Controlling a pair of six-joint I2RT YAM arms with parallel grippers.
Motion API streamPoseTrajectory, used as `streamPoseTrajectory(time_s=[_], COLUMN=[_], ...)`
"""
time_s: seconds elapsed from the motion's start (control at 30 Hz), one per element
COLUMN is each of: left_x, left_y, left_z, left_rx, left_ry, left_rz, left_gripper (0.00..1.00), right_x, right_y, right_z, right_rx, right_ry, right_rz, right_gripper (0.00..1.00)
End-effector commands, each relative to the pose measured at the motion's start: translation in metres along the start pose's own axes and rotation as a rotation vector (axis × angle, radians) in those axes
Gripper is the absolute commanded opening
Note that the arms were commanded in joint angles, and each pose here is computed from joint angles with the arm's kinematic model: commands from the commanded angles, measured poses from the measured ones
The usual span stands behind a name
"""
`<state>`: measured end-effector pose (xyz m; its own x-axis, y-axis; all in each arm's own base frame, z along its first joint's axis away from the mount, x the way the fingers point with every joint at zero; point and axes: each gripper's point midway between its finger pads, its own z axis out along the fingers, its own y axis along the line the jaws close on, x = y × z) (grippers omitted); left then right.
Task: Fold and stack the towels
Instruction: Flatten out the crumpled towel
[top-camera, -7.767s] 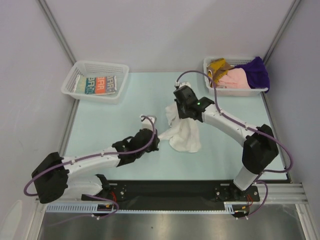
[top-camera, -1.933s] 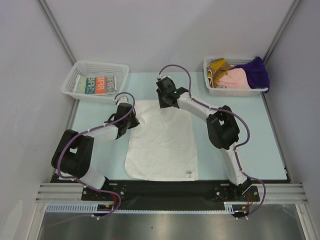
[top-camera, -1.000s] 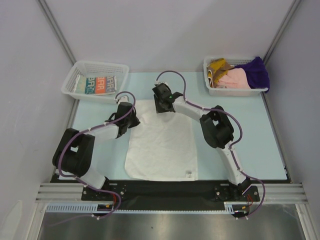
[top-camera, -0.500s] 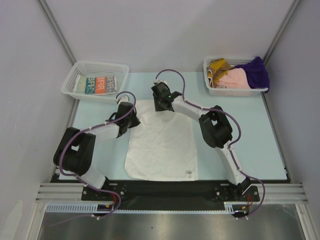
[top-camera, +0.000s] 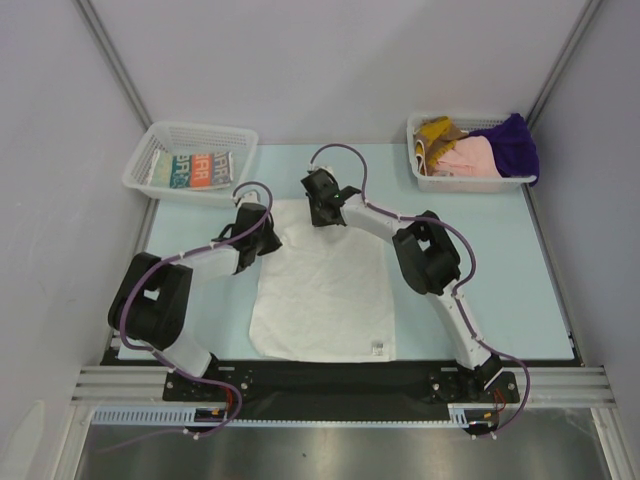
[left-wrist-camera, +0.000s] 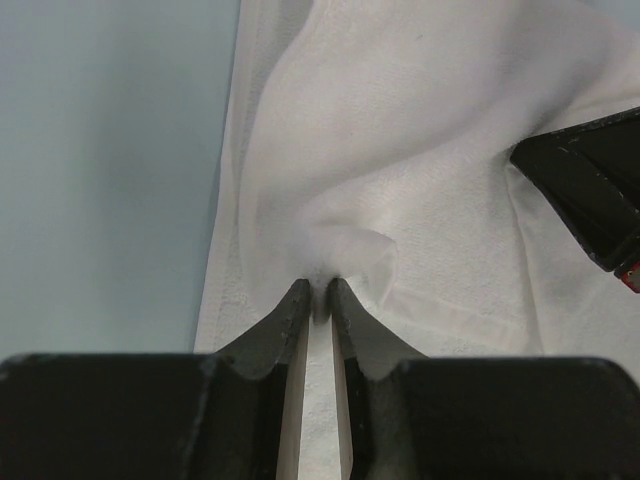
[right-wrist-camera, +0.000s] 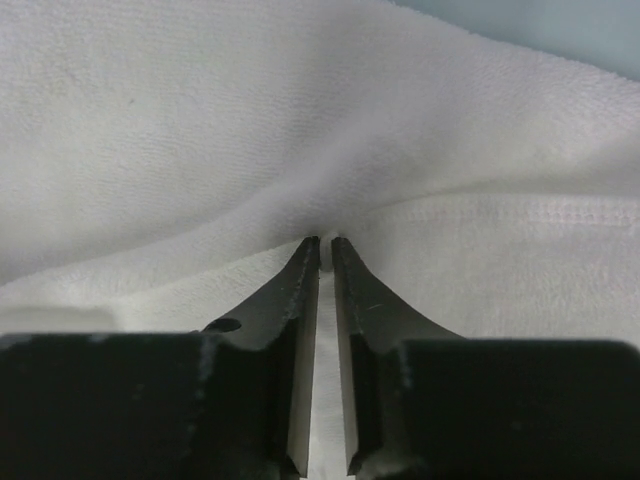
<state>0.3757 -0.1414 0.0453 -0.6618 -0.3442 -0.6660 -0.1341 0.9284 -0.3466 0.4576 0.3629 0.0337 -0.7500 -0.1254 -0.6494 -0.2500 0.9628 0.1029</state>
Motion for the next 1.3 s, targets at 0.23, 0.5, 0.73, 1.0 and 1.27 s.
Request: streamPoseTrajectory(time_s=[0.23, 0.5, 0.73, 1.0, 1.27], left_x=[-0.033, -0.053, -0.056, -0.061, -0.155], left_y=[-0.017, -0.009, -0.003, 0.000, -0.036], left_z=[-0.001, -0.016, -0.036, -0.078, -0.108], left_rx=[0.022, -0.058, -0.109, -0.129, -0.092], left_ry=[-0.069, -0.098, -0.116, -0.204, -0.417], left_rz=[0.028, 0.087, 0.104, 0.117, 0.148], left_gripper=[0.17, 0.14, 0.00, 0.00, 0.00], right_x=[-0.055, -0.068, -0.039, -0.016, -0.104], right_y=[-0.019, -0.060, -0.085, -0.101, -0.113], right_z=[-0.041, -0.092, -0.140, -0.197, -0.231], right_rx=[0.022, 0.067, 0.068, 0.042, -0.022], right_ry=[-0.124, -0.183, -0.204, -0.256, -0.403], right_rz=[0.055, 0.103, 0.166, 0.224, 0.260], right_gripper=[0.00, 0.00, 0.00, 0.00, 0.00])
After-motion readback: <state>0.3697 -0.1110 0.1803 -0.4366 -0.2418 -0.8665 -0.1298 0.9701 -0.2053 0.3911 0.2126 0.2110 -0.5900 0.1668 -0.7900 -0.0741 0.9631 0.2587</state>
